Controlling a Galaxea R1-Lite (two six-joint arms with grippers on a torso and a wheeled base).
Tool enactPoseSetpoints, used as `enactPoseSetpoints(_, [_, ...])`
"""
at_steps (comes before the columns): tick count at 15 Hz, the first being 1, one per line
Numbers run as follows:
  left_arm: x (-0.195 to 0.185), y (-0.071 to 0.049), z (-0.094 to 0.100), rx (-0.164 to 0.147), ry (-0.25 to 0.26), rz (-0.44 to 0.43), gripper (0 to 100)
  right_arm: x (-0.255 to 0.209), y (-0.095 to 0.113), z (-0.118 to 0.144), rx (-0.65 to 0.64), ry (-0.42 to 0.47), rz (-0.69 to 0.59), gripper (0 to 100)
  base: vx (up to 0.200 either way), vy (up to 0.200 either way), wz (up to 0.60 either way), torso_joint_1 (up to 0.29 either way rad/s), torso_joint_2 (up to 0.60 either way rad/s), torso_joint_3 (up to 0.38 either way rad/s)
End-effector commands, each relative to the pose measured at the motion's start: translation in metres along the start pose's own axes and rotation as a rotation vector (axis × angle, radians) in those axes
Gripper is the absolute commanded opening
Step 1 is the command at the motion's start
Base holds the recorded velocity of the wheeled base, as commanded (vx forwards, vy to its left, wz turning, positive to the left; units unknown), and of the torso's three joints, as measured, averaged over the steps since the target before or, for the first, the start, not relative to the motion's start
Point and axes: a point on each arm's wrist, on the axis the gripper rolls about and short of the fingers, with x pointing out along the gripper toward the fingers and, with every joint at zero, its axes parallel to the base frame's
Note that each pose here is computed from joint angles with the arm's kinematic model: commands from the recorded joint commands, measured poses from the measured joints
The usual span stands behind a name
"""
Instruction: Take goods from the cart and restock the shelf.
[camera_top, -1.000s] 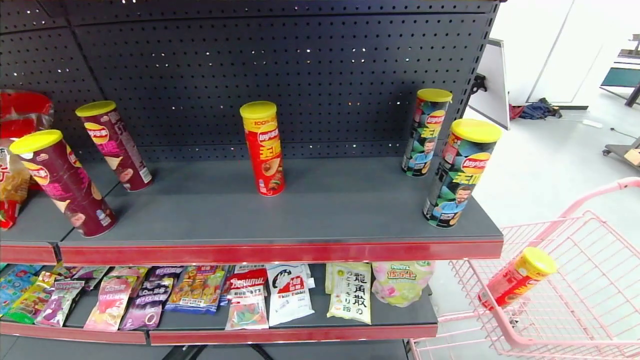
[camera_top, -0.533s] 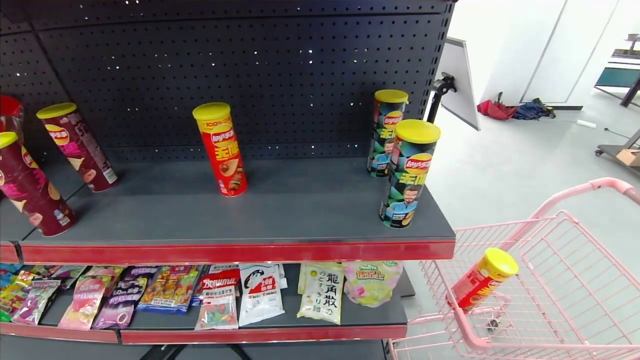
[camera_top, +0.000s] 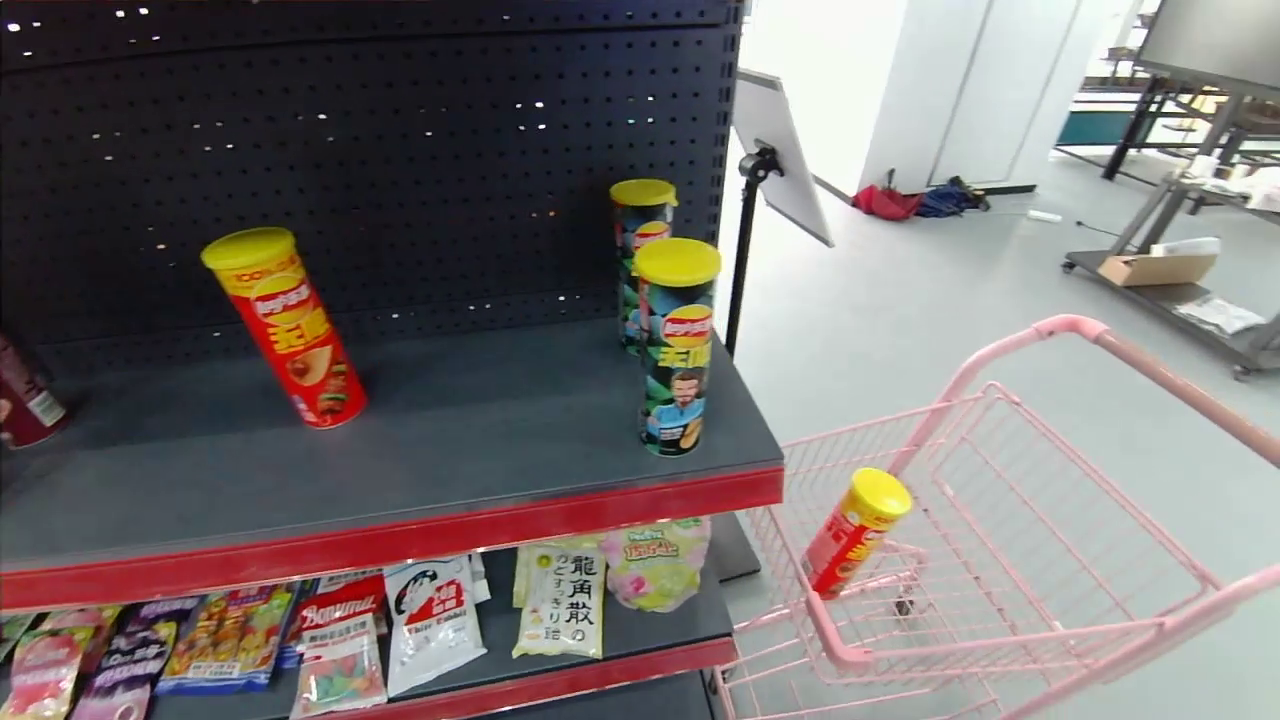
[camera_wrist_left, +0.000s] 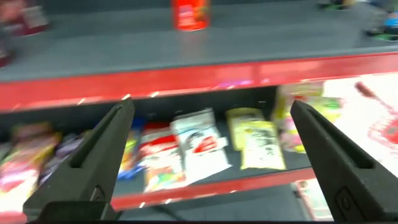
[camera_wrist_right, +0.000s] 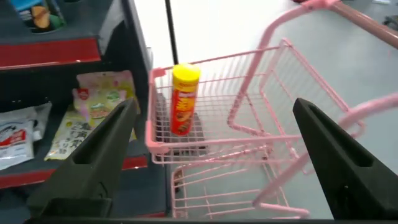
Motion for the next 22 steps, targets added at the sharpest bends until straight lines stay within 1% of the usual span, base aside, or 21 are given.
enactPoseSetpoints(1, [0.0001, 0.0000, 0.0001, -0.001, 0.000, 0.001, 100, 0.0000, 0.0000, 0.0001, 0.000, 0.000, 0.001, 100, 0.000, 0.000, -0.60, -0.007, 0.00, 0.002])
enactPoseSetpoints(6, [0.0001, 0.0000, 0.0001, 0.001, 0.000, 0.001, 100, 0.0000, -0.0001, 0.0001, -0.002, 0.000, -0.005, 100, 0.000, 0.000, 0.00, 0.000, 0.00, 0.000])
enactPoseSetpoints(16, [0.0001, 0.0000, 0.0001, -0.001, 0.000, 0.001, 100, 0.0000, -0.0001, 0.0001, -0.002, 0.000, -0.005, 100, 0.000, 0.000, 0.00, -0.141, 0.35, 0.204])
enactPoseSetpoints(22, [0.0001, 0.0000, 0.0001, -0.001, 0.000, 0.001, 100, 0.0000, -0.0001, 0.0001, 0.000, 0.000, -0.005, 100, 0.000, 0.000, 0.00, -0.159, 0.43, 0.264])
